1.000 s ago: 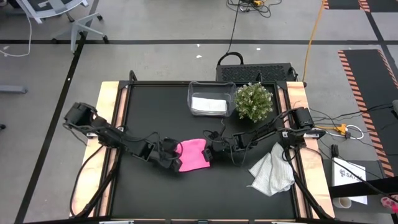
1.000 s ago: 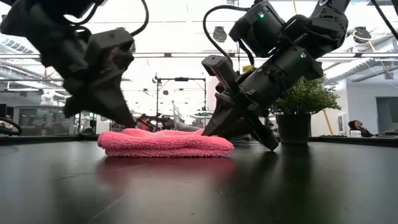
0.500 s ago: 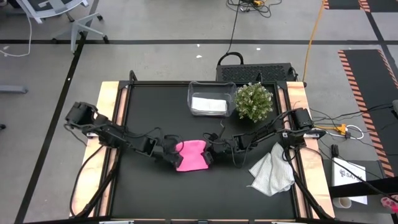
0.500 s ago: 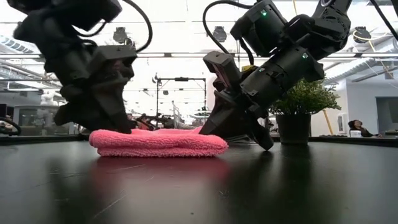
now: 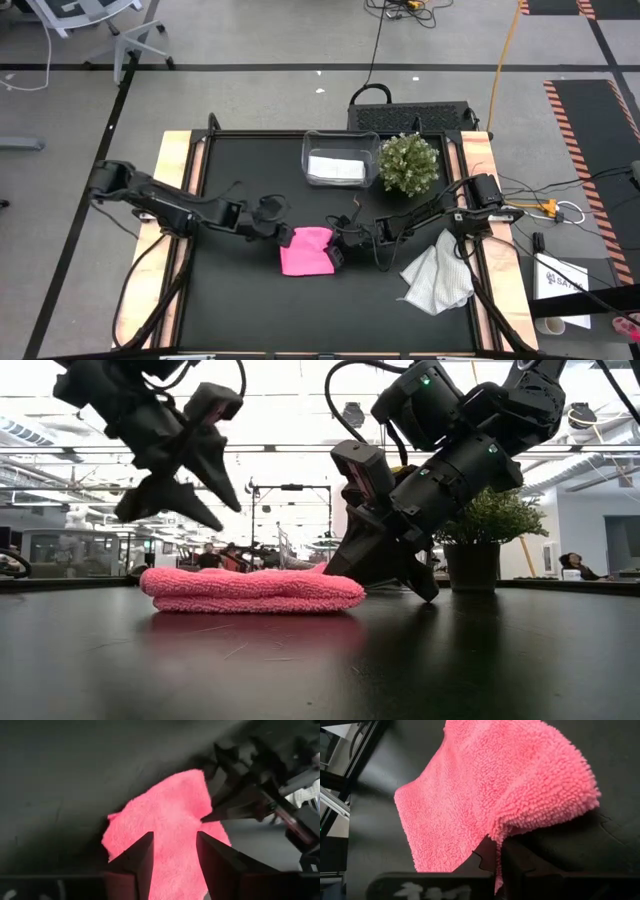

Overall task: Fold microfiber towels
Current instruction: Put the folded pink towel into the transparent bin

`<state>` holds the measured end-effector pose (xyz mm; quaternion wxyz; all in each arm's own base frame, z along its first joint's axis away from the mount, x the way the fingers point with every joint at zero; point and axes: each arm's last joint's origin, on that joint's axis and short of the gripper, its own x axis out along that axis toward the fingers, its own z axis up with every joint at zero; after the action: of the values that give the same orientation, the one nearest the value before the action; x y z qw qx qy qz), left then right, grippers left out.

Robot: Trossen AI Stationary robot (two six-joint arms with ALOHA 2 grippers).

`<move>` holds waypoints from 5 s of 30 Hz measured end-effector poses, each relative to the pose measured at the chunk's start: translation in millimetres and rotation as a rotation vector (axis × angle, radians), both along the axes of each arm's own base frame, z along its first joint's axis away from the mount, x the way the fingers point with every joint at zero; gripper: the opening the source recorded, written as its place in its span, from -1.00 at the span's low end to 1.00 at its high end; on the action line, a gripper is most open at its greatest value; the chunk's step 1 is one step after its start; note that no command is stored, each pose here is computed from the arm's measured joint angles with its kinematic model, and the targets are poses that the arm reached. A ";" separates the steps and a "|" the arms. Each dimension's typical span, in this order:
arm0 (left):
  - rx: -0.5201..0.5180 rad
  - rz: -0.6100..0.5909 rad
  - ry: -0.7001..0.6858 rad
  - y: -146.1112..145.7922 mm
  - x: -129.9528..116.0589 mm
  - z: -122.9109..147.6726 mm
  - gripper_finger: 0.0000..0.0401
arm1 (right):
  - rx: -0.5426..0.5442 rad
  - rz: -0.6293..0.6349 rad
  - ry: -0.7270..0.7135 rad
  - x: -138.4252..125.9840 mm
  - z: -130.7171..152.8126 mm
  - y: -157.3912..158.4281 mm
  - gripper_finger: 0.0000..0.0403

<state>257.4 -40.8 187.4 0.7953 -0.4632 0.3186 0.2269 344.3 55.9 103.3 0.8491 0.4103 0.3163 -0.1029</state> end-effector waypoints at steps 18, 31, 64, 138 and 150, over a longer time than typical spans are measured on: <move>-0.012 -0.030 0.248 -11.8 -5.2 -34.9 -0.33 | 0.008 -0.009 -0.013 0.8 1.1 -0.2 -0.99; -0.092 -0.123 0.125 -21.9 26.7 -65.2 -0.33 | 0.018 -0.017 -0.029 1.7 3.0 -0.1 -0.99; 0.131 -0.108 -0.075 -1.8 14.0 -4.5 -0.96 | -0.029 -0.082 -0.212 -6.4 68.7 -8.5 -1.00; 0.518 -0.061 0.136 204.1 84.9 46.5 -0.95 | -0.339 -0.306 -0.044 -65.2 100.1 -196.7 -0.99; 0.543 -0.085 0.147 203.9 85.0 46.3 -0.51 | -0.324 -0.312 -0.046 -65.2 100.1 -196.5 -0.96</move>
<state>342.4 163.1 233.7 0.8738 -0.2019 0.3221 0.3034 279.1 -140.6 203.3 0.8848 0.3146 0.2088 -0.2731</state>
